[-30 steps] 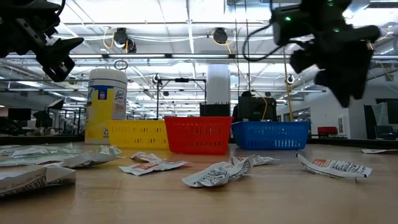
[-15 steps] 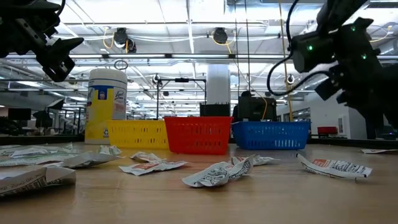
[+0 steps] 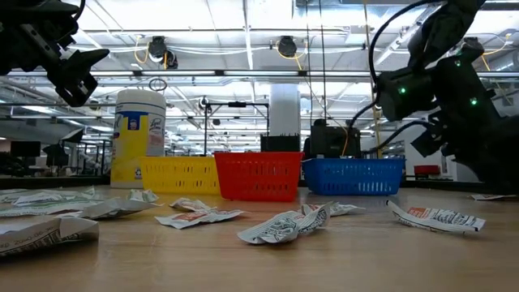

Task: Pick & Place First Aid Supplies
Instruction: Put the ointment pack into the red bin

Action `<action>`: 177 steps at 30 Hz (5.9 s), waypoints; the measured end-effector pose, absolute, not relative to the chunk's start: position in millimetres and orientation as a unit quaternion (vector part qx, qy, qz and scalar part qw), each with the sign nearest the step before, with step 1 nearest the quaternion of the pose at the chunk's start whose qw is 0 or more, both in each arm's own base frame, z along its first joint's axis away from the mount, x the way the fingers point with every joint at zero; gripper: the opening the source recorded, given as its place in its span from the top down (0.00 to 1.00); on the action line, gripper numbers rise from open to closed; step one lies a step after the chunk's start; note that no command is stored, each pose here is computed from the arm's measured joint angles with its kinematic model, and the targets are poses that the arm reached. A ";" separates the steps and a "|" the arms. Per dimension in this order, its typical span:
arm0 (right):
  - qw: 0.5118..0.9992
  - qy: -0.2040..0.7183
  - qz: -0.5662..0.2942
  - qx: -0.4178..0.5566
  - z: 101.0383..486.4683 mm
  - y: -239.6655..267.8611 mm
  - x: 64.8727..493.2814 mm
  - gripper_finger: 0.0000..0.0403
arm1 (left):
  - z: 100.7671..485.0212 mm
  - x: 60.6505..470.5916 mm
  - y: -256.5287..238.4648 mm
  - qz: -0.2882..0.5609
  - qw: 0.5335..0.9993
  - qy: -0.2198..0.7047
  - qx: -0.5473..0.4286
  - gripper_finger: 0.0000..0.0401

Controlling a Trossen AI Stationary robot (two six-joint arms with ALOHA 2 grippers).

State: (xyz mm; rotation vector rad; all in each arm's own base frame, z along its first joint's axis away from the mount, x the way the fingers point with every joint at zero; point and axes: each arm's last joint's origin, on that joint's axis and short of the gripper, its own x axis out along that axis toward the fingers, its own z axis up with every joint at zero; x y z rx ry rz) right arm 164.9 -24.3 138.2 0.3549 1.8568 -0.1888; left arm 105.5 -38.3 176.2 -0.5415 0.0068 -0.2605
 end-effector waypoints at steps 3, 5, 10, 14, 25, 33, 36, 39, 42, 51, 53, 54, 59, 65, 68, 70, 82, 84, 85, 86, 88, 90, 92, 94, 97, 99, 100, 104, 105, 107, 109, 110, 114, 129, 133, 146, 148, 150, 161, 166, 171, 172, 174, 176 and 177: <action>0.568 0.804 -0.099 0.147 133.4 -25.0 164.7 0.47 | 176.2 105.5 -38.3 -0.128 0.955 0.003 -0.267 0.36; 0.562 0.805 -0.109 0.152 131.7 -25.3 165.4 0.54 | 176.2 105.5 -38.2 -0.128 0.955 0.003 -0.267 0.36; 0.565 0.802 -0.120 0.153 130.1 -25.3 167.2 0.76 | 176.2 105.5 -38.3 -0.128 0.955 0.003 -0.267 0.36; 0.565 0.802 -0.121 0.152 129.9 -25.4 167.1 0.95 | 176.2 105.5 -38.3 -0.128 0.955 0.004 -0.267 0.36; 0.553 0.810 -0.122 0.153 172.9 -26.0 171.1 1.00 | 176.2 105.5 -38.2 -0.128 0.955 0.003 -0.267 0.36; 0.588 0.780 -0.079 0.201 220.2 -23.5 195.3 1.00 | 176.1 105.5 -38.3 -0.128 0.955 0.004 -0.267 0.36; 0.606 0.765 -0.080 0.203 232.3 -22.3 206.9 1.00 | 176.1 105.5 -38.3 -0.128 0.955 0.004 -0.267 0.36; 0.615 0.757 -0.084 0.205 240.9 -20.6 220.7 1.00 | 176.1 105.5 -38.3 -0.128 0.955 0.003 -0.267 0.36; 0.620 0.754 -0.081 0.202 245.9 -19.1 240.0 1.00 | 176.1 105.5 -38.3 -0.128 0.955 0.004 -0.267 0.36; 0.648 0.734 -0.067 0.193 256.3 -25.2 318.2 1.00 | 176.1 105.5 -38.3 -0.128 0.955 0.004 -0.267 0.36; 0.655 0.729 -0.061 0.188 257.9 -26.7 334.2 1.00 | 176.1 105.5 -38.3 -0.128 0.955 0.004 -0.267 0.36; 0.659 0.726 -0.058 0.186 258.8 -27.4 341.8 1.00 | 176.1 105.5 -38.3 -0.128 0.955 0.004 -0.266 0.36; 0.677 0.711 -0.049 0.181 262.9 -30.7 375.7 1.00 | 176.1 105.5 -38.3 -0.128 0.955 0.004 -0.267 0.36; 0.708 0.682 -0.044 0.179 269.7 -34.6 403.2 1.00 | 176.1 105.5 -38.3 -0.128 0.955 0.004 -0.267 0.36; 0.726 0.661 -0.047 0.183 267.9 -36.0 412.9 1.00 | 176.1 105.5 -38.3 -0.128 0.955 0.004 -0.267 0.36; 0.732 0.654 -0.050 0.186 262.8 -36.6 418.3 1.00 | 176.1 105.5 -38.3 -0.128 0.955 0.004 -0.267 0.36; 0.747 0.644 -0.081 0.145 216.6 -32.0 442.7 1.00 | 176.1 105.5 -38.3 -0.128 0.955 0.004 -0.266 0.36; 0.742 0.650 -0.081 0.146 206.3 -31.2 441.3 1.00 | 176.1 105.5 -38.3 -0.128 0.955 0.004 -0.267 0.36; 0.740 0.652 -0.081 0.145 201.3 -30.3 440.5 1.00 | 176.1 105.5 -38.3 -0.128 0.955 0.004 -0.267 0.36; 0.738 0.654 -0.081 0.145 196.5 -29.6 439.3 1.00 | 176.1 105.5 -38.3 -0.128 0.955 0.004 -0.267 0.36; 0.732 0.661 -0.081 0.144 188.3 -28.3 437.0 1.00 | 176.1 105.5 -38.3 -0.128 0.955 0.004 -0.267 0.36; 0.729 0.665 -0.080 0.142 184.2 -26.6 435.7 1.00 | 176.1 105.5 -38.3 -0.128 0.955 0.004 -0.267 0.36; 0.731 0.662 -0.079 0.142 184.4 -25.6 436.2 0.98 | 176.1 105.5 -38.3 -0.128 0.955 0.004 -0.267 0.36; 0.732 0.660 -0.082 0.148 184.8 -25.4 436.5 0.95 | 176.1 105.5 -38.3 -0.128 0.955 0.004 -0.267 0.36; 0.727 0.663 -0.068 0.165 184.5 -24.0 436.3 0.86 | 176.1 105.5 -38.3 -0.128 0.955 0.004 -0.267 0.36; 0.725 0.663 -0.057 0.176 184.8 -23.5 436.2 0.79 | 176.1 105.5 -38.3 -0.128 0.955 0.004 -0.267 0.36; 0.725 0.663 -0.054 0.178 184.8 -23.3 436.3 0.74 | 176.1 105.5 -38.3 -0.128 0.955 0.003 -0.267 0.36; 0.727 0.661 -0.052 0.180 187.9 -23.1 435.5 0.59 | 176.1 105.5 -38.3 -0.128 0.955 0.004 -0.267 0.36; 0.730 0.657 -0.060 0.179 191.7 -23.7 434.7 0.56 | 176.1 105.5 -38.3 -0.128 0.955 0.004 -0.267 0.36; 0.738 0.646 -0.080 0.180 202.4 -24.6 432.2 0.52 | 176.1 105.5 -38.3 -0.128 0.955 0.004 -0.267 0.36; 0.744 0.636 -0.094 0.183 212.4 -25.0 429.3 0.50 | 176.1 105.5 -38.3 -0.128 0.955 0.004 -0.267 0.36; 0.743 0.635 -0.097 0.188 217.4 -24.9 426.9 0.50 | 176.1 105.5 -38.3 -0.128 0.955 0.004 -0.267 0.36; 0.740 0.624 -0.122 0.220 233.0 -21.2 416.5 0.49 | 176.1 105.5 -38.3 -0.128 0.955 0.004 -0.267 0.36; 0.663 0.606 -0.254 0.360 231.1 -0.9 379.1 0.56 | 176.0 105.5 -38.3 -0.128 0.955 0.004 -0.267 0.36; 0.663 0.619 -0.240 0.347 230.1 22.5 363.2 0.55 | 176.1 105.5 -38.3 -0.128 0.955 0.004 -0.267 0.36; 0.645 0.651 -0.233 0.325 218.4 100.1 287.2 0.56 | 176.1 105.5 -38.3 -0.128 0.955 0.004 -0.267 0.36; 0.647 0.655 -0.226 0.320 219.2 112.7 271.9 0.56 | 176.1 105.5 -38.3 -0.128 0.955 0.004 -0.267 0.36; 0.644 0.661 -0.225 0.313 217.3 125.1 256.9 0.56 | 176.1 105.5 -38.3 -0.128 0.955 0.004 -0.267 0.36; 0.634 0.688 -0.220 0.278 204.5 183.8 194.4 0.56 | 176.1 105.5 -38.3 -0.128 0.955 0.004 -0.267 0.36; 0.641 0.697 -0.198 0.254 203.1 200.5 177.1 0.56 | 176.1 105.5 -38.3 -0.128 0.955 0.004 -0.267 0.36; 0.651 0.705 -0.168 0.226 202.6 210.7 165.5 0.56 | 176.1 105.5 -38.3 -0.128 0.955 0.004 -0.267 0.36; 0.654 0.705 -0.159 0.224 200.9 212.2 164.3 0.56 | 176.1 105.5 -38.3 -0.128 0.955 0.004 -0.267 0.36; 0.658 0.704 -0.145 0.224 195.7 214.9 161.9 0.56 | 176.1 105.5 -38.3 -0.128 0.955 0.004 -0.267 0.36; 0.663 0.701 -0.129 0.229 189.6 217.5 160.0 0.56 | 176.0 105.5 -38.3 -0.128 0.955 0.004 -0.267 0.36; 0.666 0.699 -0.118 0.230 186.4 218.4 159.6 0.56 | 176.1 105.5 -38.2 -0.128 0.955 0.004 -0.267 0.36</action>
